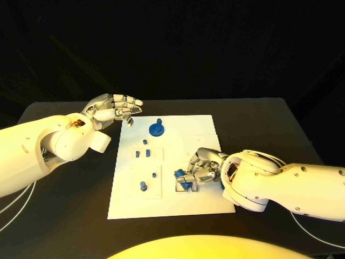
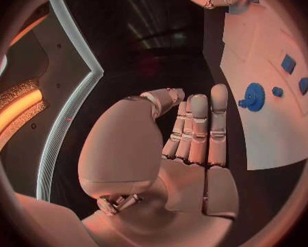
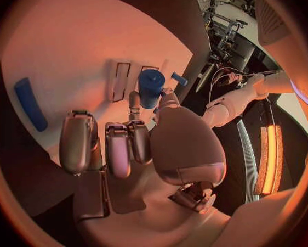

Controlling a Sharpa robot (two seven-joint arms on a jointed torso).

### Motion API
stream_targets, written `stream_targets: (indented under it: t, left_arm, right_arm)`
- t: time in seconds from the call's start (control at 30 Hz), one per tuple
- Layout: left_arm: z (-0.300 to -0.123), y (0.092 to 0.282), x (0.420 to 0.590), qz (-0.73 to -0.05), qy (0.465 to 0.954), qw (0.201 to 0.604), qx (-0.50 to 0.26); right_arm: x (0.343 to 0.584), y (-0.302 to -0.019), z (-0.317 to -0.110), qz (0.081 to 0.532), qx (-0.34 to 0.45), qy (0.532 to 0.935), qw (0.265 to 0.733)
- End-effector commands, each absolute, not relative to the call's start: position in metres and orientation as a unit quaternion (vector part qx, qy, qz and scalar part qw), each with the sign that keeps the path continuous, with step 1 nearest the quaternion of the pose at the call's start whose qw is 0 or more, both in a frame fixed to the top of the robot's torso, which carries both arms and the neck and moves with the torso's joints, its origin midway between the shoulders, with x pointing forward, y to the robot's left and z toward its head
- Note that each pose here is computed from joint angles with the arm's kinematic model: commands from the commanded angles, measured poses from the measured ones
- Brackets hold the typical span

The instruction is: Assemble the parts on the task board

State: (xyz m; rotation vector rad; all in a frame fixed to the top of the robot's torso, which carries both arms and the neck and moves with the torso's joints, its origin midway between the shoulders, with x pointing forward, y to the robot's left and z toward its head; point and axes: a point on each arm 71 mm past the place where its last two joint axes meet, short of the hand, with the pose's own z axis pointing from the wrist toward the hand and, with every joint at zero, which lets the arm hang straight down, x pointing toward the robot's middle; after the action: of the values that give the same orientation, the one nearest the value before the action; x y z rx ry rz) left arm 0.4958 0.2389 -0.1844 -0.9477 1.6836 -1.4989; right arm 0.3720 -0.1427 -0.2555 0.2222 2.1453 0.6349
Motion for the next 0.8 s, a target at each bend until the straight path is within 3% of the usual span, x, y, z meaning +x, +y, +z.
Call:
stream_targets:
  t: [0.03, 0.8]
  left_arm:
    - [-0.1834, 0.2364, 0.4949, -0.582, 0.648, 0.334, -0.359]
    - [-0.1835, 0.2368, 0.4950, -0.582, 0.648, 0.334, -0.360]
  right_arm:
    - [0.3711, -0.1421, -0.2557, 0.254, 0.082, 0.861, 0.432]
    - [0.3739, -0.1425, -0.2567, 0.252, 0.078, 0.858, 0.441]
